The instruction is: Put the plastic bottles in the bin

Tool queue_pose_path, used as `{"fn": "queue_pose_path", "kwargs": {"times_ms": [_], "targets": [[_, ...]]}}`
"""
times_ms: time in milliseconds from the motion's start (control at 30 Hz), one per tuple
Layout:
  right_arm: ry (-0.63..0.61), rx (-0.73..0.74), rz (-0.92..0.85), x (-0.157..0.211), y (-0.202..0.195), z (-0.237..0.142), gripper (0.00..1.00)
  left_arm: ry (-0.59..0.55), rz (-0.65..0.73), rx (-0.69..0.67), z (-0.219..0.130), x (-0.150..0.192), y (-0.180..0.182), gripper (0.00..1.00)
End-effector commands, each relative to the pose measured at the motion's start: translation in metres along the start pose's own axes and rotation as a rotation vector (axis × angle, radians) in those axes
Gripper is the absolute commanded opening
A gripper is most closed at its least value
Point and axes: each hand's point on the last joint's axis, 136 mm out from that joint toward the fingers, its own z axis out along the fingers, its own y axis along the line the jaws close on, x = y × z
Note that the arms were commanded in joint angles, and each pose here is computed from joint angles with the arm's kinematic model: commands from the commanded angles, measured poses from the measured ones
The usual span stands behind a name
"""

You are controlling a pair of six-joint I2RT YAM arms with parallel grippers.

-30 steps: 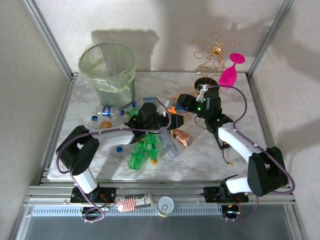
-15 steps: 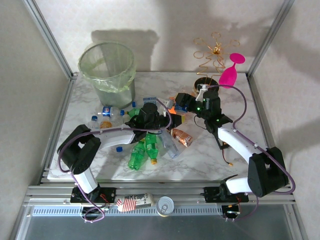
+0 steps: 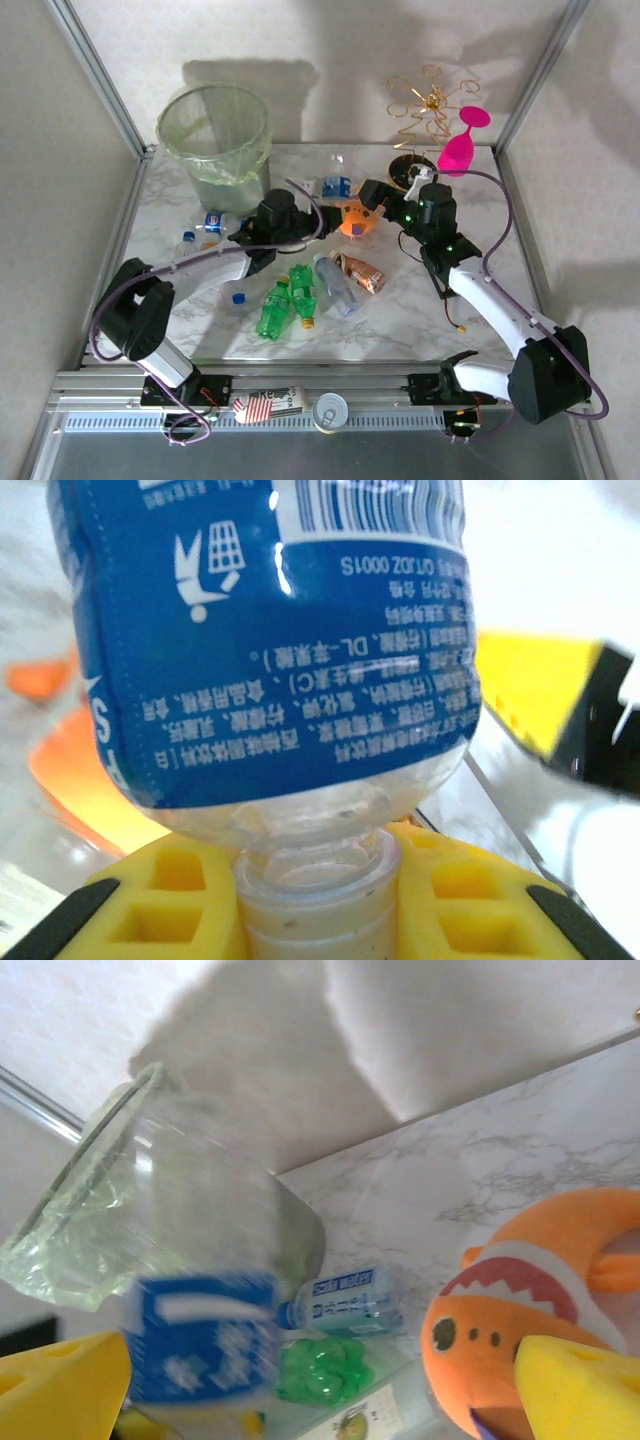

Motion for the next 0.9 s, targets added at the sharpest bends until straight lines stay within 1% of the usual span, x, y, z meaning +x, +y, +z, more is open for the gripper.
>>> {"fn": "queue_pose_path", "kwargs": {"times_ms": [0, 100, 200, 333, 400, 533, 667, 867], "targets": [[-0.002, 0.084, -0.009, 0.01, -0.024, -0.004, 0.99, -0.146, 0.109, -0.077, -0.025, -0.069, -0.005, 0.0], [0.015, 0.09, -0.009, 0.017, -0.029, -0.003, 0.99, -0.233, 0.14, -0.171, -0.044, -0.112, 0.007, 0.0], [0.028, 0.105, -0.013, 0.022, -0.034, -0.001, 0.99, -0.323, 0.14, -0.265, -0.065, -0.155, 0.025, 0.0], [0.034, 0.1, -0.015, 0.024, -0.034, 0.001, 0.99, -0.402, 0.123, -0.36, -0.09, -0.201, 0.053, 0.0], [0.036, 0.098, -0.019, 0.024, -0.034, 0.001, 0.99, -0.421, 0.109, -0.438, -0.102, -0.218, 0.075, 0.0], [0.044, 0.108, -0.03, 0.026, -0.036, 0.0, 0.99, -0.419, 0.073, -0.546, -0.118, -0.238, 0.112, 0.0], [0.049, 0.121, -0.035, 0.028, -0.039, -0.001, 0.99, -0.404, 0.059, -0.636, -0.13, -0.247, 0.142, 0.0], [0.053, 0.124, -0.033, 0.03, -0.041, -0.003, 0.99, -0.373, 0.037, -0.735, -0.141, -0.241, 0.174, 0.01]]}}
